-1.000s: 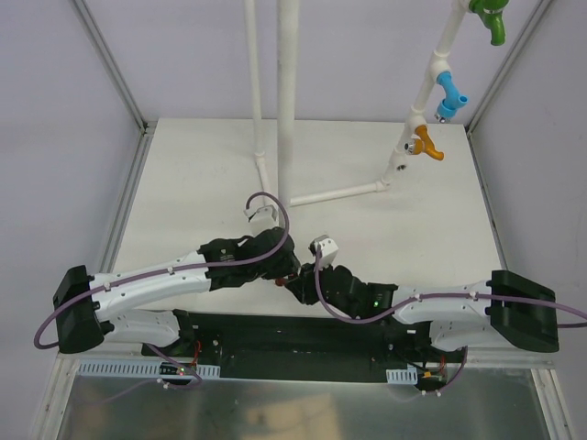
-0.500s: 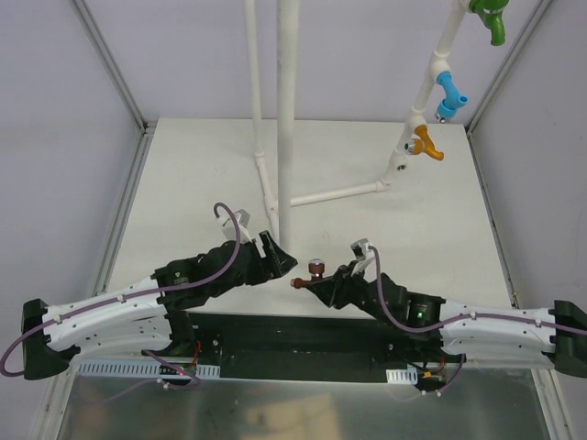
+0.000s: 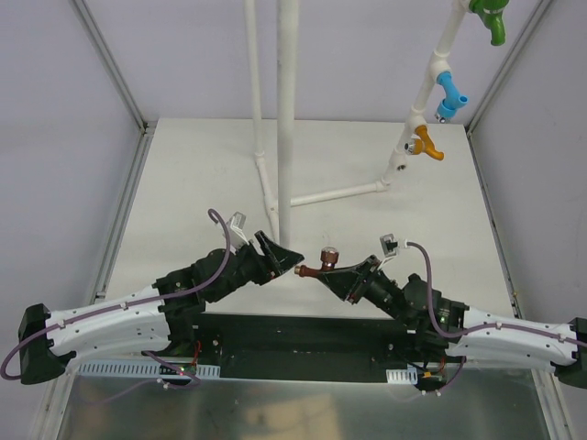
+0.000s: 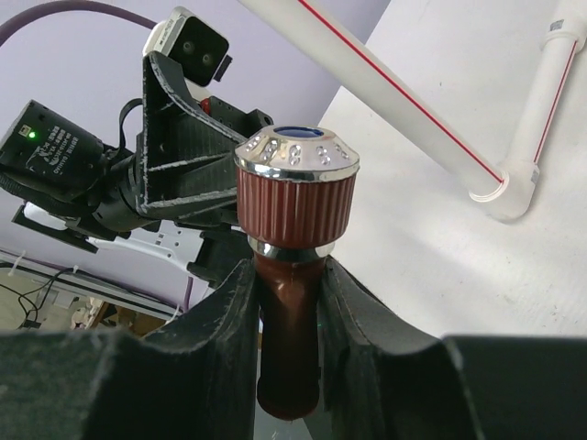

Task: Install the water faucets
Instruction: Pick up the adaptor at the center of the board.

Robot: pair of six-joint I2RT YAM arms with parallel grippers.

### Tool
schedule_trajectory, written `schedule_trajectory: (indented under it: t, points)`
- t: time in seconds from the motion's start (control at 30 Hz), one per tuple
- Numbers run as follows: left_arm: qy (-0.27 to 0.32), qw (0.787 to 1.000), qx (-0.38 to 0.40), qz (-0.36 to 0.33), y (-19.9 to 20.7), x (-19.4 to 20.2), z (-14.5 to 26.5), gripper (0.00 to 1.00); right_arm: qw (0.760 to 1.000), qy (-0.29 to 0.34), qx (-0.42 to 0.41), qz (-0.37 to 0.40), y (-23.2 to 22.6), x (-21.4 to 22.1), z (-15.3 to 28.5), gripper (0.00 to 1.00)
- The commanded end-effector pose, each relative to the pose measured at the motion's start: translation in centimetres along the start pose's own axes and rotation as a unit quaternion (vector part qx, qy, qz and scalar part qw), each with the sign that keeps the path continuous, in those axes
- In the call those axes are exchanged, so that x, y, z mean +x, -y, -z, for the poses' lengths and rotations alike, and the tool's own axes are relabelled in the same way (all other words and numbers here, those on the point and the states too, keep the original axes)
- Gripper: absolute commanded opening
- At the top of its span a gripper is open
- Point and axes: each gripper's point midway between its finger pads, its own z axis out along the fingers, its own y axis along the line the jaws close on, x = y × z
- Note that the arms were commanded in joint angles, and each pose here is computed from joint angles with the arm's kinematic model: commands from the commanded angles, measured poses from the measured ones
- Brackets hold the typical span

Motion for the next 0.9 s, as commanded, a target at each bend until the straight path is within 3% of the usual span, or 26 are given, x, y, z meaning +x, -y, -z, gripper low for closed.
schedule_trajectory:
  t: [0.0, 0.43, 0.63, 0.87]
  points:
    - [0.027, 0.993, 0.089, 0.067, 4.2, -1.5, 0.9, 0.67, 0.998, 0.036, -0.043, -0.038, -3.0, -2.2, -0.3, 0.0]
    - [0.038, 0.987, 0.112, 0.107, 5.7, -2.4, 1.3, 0.61, 0.985, 0.116, -0.063, -0.11, -3.6, -4.5, -1.7, 0.0]
    - [0.039, 0.986, 0.116, 0.109, 6.0, -2.5, 1.3, 0.45, 0.986, 0.113, -0.054, -0.114, -3.3, -4.2, -2.2, 0.0]
    - [0.033, 0.987, 0.11, 0.111, 5.8, -2.2, 0.9, 0.2, 0.986, 0.115, -0.048, -0.114, -3.0, -4.2, -2.1, 0.0]
